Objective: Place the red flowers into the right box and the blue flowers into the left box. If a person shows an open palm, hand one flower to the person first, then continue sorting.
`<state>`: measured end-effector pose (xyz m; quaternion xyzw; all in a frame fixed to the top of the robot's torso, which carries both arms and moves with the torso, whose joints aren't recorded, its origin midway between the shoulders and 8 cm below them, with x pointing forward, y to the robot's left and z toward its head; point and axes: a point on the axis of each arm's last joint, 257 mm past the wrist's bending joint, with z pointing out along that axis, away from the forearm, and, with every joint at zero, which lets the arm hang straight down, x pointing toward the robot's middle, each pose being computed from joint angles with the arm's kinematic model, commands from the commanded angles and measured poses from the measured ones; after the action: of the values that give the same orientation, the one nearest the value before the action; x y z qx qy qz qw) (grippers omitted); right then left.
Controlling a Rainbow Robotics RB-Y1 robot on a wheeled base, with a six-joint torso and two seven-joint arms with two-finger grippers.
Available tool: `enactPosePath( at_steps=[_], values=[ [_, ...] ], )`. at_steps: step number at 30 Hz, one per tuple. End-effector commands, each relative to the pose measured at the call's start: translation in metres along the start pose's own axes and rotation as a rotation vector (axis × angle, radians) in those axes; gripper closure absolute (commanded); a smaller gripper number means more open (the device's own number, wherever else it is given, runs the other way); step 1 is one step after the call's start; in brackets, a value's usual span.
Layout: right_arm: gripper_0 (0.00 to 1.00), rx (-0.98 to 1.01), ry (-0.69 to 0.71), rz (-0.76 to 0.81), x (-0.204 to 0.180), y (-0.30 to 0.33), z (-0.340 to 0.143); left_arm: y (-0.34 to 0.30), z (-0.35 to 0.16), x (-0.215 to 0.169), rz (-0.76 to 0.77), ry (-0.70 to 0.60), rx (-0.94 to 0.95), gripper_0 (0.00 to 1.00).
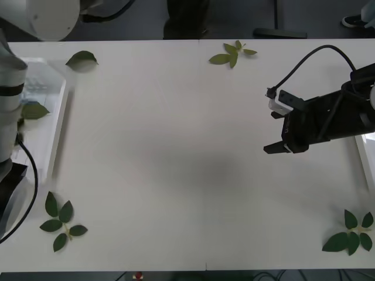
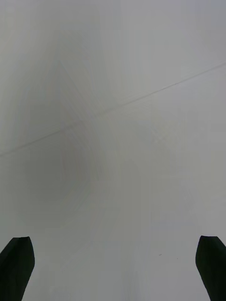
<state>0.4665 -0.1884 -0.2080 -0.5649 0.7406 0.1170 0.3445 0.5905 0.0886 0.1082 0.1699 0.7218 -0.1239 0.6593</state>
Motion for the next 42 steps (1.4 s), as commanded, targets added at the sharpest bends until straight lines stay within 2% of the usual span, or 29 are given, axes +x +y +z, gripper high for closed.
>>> enactPosePath(
  at_steps=[1,12,15,21,24,42],
  values=[
    [0.0,0.021,-0.019,-0.033,-0.012,-0.007,-0.007,0.01,-0.034,0.014,0.12,0.005,0.046,0.0],
    [0.0,0.021,-0.019,-0.033,-0.012,-0.007,-0.007,0.042,-0.102,0.054,0.301,0.099,0.317,0.0],
    [0.0,0.021,-0.019,-0.033,-0.012,-0.007,-0.007,0.049,-0.115,0.072,0.303,0.108,0.443,0.0],
    [0.0,0.021,-0.019,-0.033,-0.012,-0.007,-0.007,0.07,-0.12,0.11,0.42,0.061,0.614,0.0],
    [0.0,0.021,-0.019,-0.033,-0.012,-0.007,-0.007,0.074,-0.121,0.122,0.397,0.067,0.661,0.0],
    [0.0,0.021,-0.019,-0.033,-0.012,-0.007,-0.007,0.058,-0.159,0.125,0.394,0.101,0.84,0.0]
  ],
)
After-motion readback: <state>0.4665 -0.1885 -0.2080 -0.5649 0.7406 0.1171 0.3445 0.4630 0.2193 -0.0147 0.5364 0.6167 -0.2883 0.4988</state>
